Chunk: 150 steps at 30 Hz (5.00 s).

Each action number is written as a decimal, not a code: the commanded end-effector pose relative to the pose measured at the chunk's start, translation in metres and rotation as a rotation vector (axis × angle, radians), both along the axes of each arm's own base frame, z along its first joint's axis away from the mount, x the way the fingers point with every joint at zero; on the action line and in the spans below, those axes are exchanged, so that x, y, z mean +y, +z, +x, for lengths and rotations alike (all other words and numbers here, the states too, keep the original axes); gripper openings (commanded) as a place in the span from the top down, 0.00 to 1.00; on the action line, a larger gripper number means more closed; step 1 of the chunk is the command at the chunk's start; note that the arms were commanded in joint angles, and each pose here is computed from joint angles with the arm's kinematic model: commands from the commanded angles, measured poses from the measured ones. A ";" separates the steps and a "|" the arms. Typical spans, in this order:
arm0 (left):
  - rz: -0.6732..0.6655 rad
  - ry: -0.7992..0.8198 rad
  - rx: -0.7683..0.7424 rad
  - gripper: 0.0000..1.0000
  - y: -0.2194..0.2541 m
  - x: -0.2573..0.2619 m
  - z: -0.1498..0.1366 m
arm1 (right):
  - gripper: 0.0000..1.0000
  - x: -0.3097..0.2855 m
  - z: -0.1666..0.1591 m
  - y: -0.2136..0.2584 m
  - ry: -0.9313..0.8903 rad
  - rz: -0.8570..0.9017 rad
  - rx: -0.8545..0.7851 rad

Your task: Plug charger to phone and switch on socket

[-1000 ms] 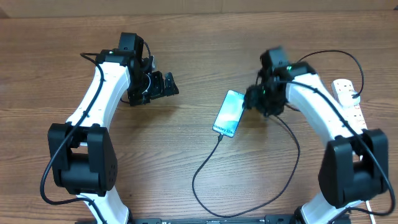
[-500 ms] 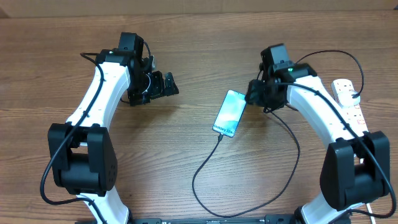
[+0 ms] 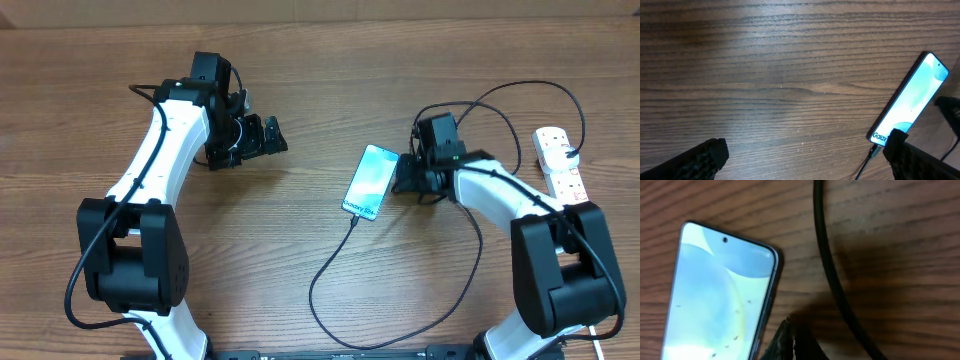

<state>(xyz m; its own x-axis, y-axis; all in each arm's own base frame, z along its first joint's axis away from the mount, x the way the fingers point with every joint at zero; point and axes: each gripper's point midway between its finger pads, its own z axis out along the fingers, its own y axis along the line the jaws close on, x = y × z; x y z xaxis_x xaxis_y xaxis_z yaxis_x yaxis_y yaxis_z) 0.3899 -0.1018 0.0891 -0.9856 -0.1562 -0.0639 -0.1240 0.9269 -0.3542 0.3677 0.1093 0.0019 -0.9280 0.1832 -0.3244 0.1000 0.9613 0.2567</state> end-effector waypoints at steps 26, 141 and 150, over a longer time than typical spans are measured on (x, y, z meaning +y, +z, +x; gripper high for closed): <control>0.005 0.004 -0.010 0.00 0.003 0.001 0.001 | 0.96 0.033 0.012 0.003 0.310 0.084 -0.238; 0.005 0.004 -0.010 0.00 0.003 0.001 0.001 | 0.00 -0.388 -0.037 0.035 -0.894 -0.270 0.157; 0.005 0.004 -0.010 0.00 0.003 0.001 0.001 | 0.00 -0.385 -0.040 0.024 -0.891 -0.264 0.175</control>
<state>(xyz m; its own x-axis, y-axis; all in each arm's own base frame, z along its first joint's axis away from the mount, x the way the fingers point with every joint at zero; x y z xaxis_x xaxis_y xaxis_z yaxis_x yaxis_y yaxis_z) 0.3898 -0.1018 0.0891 -0.9857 -0.1562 -0.0636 -0.1241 0.9269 -0.3542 0.3294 -0.2771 0.0355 -0.5244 0.7794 -0.3428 0.8386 0.5425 -0.0493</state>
